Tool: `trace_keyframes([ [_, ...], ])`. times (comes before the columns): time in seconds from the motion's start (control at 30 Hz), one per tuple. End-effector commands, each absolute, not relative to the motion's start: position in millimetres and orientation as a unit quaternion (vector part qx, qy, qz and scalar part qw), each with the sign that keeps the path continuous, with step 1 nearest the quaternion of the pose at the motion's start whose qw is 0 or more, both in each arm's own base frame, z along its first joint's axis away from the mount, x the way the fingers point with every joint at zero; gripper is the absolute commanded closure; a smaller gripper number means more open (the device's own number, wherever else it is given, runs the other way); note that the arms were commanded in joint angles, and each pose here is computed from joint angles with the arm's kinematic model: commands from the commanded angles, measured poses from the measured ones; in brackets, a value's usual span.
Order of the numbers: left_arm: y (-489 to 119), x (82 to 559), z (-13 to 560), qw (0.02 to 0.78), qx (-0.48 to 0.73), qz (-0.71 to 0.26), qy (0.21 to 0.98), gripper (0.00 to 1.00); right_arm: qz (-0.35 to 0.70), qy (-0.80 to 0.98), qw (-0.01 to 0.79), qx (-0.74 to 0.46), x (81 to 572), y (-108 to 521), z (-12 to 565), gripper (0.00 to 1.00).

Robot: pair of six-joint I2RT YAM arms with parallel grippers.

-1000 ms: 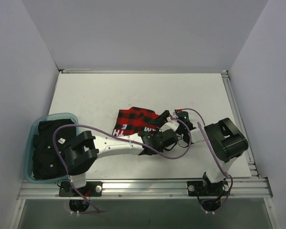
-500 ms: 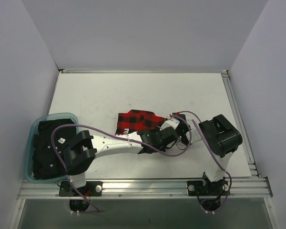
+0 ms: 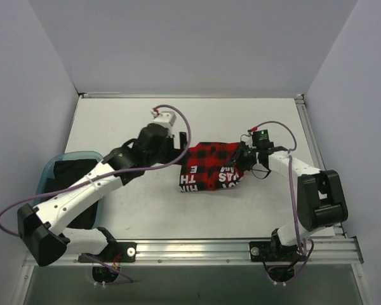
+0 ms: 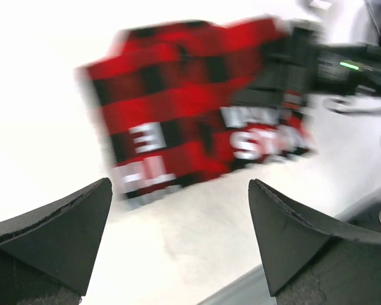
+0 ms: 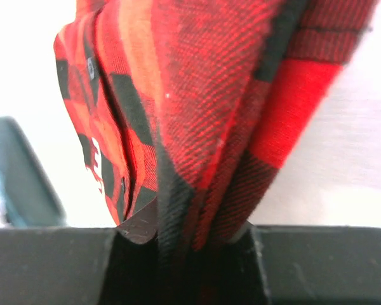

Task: Fold and stack the long sleeve shirts
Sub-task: Fold the shirt

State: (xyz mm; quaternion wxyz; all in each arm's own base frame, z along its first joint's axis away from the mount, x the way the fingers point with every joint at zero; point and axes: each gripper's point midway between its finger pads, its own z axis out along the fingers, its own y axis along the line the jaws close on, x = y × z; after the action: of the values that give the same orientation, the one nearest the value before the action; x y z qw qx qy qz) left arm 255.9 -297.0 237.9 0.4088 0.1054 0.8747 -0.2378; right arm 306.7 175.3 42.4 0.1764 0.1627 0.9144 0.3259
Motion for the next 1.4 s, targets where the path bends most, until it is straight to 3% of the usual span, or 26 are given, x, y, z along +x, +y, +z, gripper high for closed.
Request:
trace_keyframes([
  [0.0, -228.4, 263.7, 220.2, 0.391, 0.093, -0.189, 0.896, 0.03, 0.216, 0.954, 0.196, 0.074, 300.8, 128.2, 84.2, 1.00],
  [0.17, -134.8, 289.6, 206.0, 0.417, 0.021, -0.112, 0.902, 0.03, -0.019, 0.968, 0.249, 0.027, 305.0, 34.9, 173.4, 1.00],
  [0.2, -126.2, 290.5, 201.8, 0.417, 0.014, -0.105, 0.903, 0.03, -0.044, 0.955, 0.292, 0.027, 319.7, 24.9, 218.1, 1.00],
  [0.37, -97.1, 289.8, 177.9, 0.421, -0.012, -0.083, 0.903, 0.02, -0.277, 0.920, 0.276, -0.009, 317.0, -34.4, 297.9, 1.00],
  [0.47, -96.9, 286.9, 171.2, 0.416, -0.011, -0.086, 0.905, 0.03, -0.365, 0.893, 0.252, -0.077, 333.1, -23.2, 304.0, 1.00],
  [0.6, -94.3, 286.5, 171.1, 0.418, -0.016, -0.084, 0.904, 0.03, -0.439, 0.872, 0.174, -0.128, 353.5, -16.6, 254.3, 1.00],
  [0.73, -91.6, 285.4, 167.5, 0.416, -0.019, -0.077, 0.906, 0.03, -0.472, 0.854, 0.095, -0.196, 372.7, 17.8, 169.1, 1.00],
  [0.93, -85.7, 286.8, 165.2, 0.416, -0.025, -0.065, 0.907, 0.02, -0.475, 0.833, 0.071, -0.275, 370.2, 92.3, 88.8, 1.00],
  [1.27, -81.2, 288.0, 166.1, 0.418, -0.035, -0.062, 0.906, 0.03, -0.461, 0.798, 0.064, -0.382, 338.0, 166.7, 46.8, 1.00],
  [1.37, -79.9, 288.3, 166.1, 0.419, -0.038, -0.061, 0.905, 0.03, -0.452, 0.797, 0.064, -0.396, 327.0, 182.1, 34.8, 0.94],
])
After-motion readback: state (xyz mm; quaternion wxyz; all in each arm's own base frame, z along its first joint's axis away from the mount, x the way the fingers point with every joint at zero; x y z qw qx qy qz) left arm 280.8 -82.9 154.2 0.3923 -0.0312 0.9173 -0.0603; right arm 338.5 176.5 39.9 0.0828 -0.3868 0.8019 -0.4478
